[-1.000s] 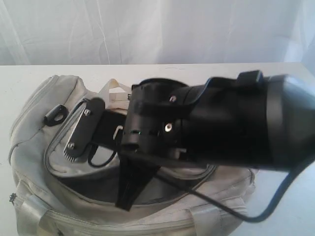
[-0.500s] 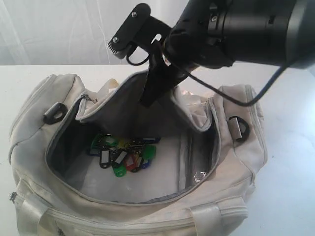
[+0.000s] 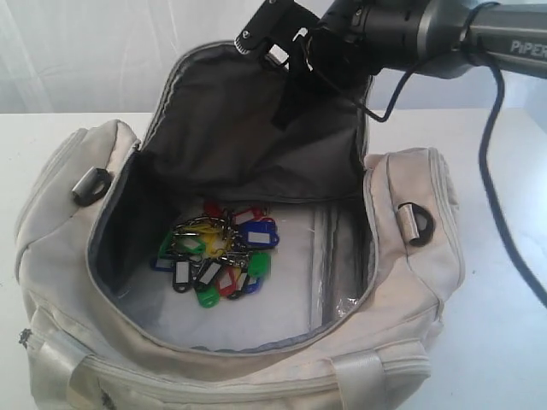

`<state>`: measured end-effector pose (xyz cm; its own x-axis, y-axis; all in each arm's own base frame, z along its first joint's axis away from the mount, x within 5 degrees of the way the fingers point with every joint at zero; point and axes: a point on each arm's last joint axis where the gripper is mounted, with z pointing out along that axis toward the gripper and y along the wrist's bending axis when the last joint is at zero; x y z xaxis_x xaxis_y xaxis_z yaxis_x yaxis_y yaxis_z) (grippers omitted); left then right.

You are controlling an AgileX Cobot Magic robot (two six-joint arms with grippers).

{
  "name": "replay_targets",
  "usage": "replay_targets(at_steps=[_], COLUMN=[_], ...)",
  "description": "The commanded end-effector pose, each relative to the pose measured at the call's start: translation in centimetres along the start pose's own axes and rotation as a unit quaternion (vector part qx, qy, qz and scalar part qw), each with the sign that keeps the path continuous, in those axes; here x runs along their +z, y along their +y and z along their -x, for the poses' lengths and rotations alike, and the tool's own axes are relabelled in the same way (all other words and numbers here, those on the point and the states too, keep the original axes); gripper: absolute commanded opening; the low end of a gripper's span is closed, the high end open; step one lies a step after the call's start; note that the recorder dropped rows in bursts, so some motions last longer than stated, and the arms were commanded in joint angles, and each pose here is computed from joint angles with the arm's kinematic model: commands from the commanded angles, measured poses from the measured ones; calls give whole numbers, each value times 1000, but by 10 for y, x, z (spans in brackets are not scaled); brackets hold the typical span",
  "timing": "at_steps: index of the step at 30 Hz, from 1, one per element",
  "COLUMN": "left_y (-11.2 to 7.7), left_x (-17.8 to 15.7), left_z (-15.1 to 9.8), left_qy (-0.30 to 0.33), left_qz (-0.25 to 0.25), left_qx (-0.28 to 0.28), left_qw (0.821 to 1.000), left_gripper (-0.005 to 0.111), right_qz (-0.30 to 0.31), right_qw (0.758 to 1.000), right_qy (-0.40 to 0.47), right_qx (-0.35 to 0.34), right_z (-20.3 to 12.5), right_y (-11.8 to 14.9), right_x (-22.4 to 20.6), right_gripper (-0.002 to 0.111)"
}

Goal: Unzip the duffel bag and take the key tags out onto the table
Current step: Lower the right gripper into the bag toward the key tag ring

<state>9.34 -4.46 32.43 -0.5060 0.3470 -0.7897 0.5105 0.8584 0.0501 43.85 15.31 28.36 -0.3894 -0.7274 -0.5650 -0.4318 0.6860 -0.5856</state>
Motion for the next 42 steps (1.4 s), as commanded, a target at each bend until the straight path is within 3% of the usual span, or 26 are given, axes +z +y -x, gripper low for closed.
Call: replay_targets(at_steps=[1,8,11,14,17,19,26,32,35,37,41,42], left_y=[-1,-1,-2,-2,-2,-2,-2,-2,-2,-2,-2,-2], left_x=[0,4,7,7,7,7,7,7,7,7,7,7], left_z=[-2,-5,-7,-7,-7,-7,-7,-7,-7,-7,-7,-7], left_qy=[-1,1,-2,-3,-3,-3,-1,0,0,0,0,0], left_qz=[-4,-4,-8,-8,-8,-8,-9,-9,-10,-10,-10,-10], left_qx=[-8,-10,-16,-17,-17,-17,-16,-16,-17,-17,-17,-17], left_qw=[1000,1000,1000,1000,1000,1000,1000,1000,1000,1000,1000,1000], left_gripper=[0,0,0,0,0,0,0,0,0,0,0,0], right_qz=[-22,-30,-36,-36,-23,-8,62,200,297,339,356,357], right_qw=[1000,999,998,997,994,990,981,963,942,929,926,925], right_qy=[-12,-26,-22,13,47,51,39,64,51,38,16,15], right_qx=[6,31,56,73,100,128,181,168,151,144,129,126], right_z=[-1,6,9,7,3,5,18,20,21,22,27,29], right_y=[-17,-21,-26,-30,-31,-32,-39,-21,-3,11,35,42], right_x=[26,43,41,37,30,22,-22,-50,-54,-54,-47,-44], right_gripper=[0,0,8,31,62,71,70,67,50,33,2,0])
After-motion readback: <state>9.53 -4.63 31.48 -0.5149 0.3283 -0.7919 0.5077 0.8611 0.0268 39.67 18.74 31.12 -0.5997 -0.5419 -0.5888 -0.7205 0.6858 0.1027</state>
